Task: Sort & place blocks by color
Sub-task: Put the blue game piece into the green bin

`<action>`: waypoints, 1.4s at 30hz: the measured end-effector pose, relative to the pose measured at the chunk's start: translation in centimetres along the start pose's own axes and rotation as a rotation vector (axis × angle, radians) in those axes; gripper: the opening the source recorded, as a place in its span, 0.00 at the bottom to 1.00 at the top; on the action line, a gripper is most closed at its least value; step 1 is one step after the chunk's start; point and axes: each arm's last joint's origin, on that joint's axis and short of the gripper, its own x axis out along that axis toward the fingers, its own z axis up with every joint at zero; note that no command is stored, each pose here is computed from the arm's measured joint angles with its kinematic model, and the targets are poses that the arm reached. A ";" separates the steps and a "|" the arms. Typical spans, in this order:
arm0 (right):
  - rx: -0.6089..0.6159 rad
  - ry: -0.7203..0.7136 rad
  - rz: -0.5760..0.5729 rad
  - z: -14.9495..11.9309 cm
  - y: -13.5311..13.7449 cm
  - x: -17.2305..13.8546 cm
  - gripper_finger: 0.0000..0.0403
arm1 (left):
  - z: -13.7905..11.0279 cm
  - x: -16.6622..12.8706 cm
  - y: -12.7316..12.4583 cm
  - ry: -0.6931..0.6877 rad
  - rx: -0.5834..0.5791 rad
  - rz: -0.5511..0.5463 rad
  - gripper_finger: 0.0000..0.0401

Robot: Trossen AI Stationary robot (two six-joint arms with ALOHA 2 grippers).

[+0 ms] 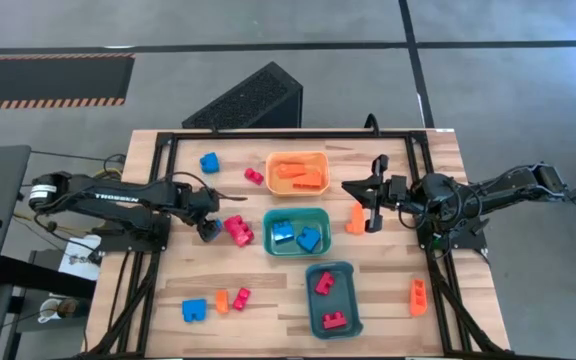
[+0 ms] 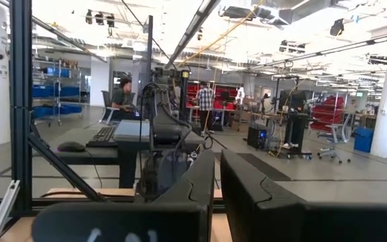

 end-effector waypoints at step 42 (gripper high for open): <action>-0.037 0.012 -0.026 -0.1 -0.4 0.1 0.13 | 7.2 -3.8 -9.6 -0.587 0.275 -0.307 0.24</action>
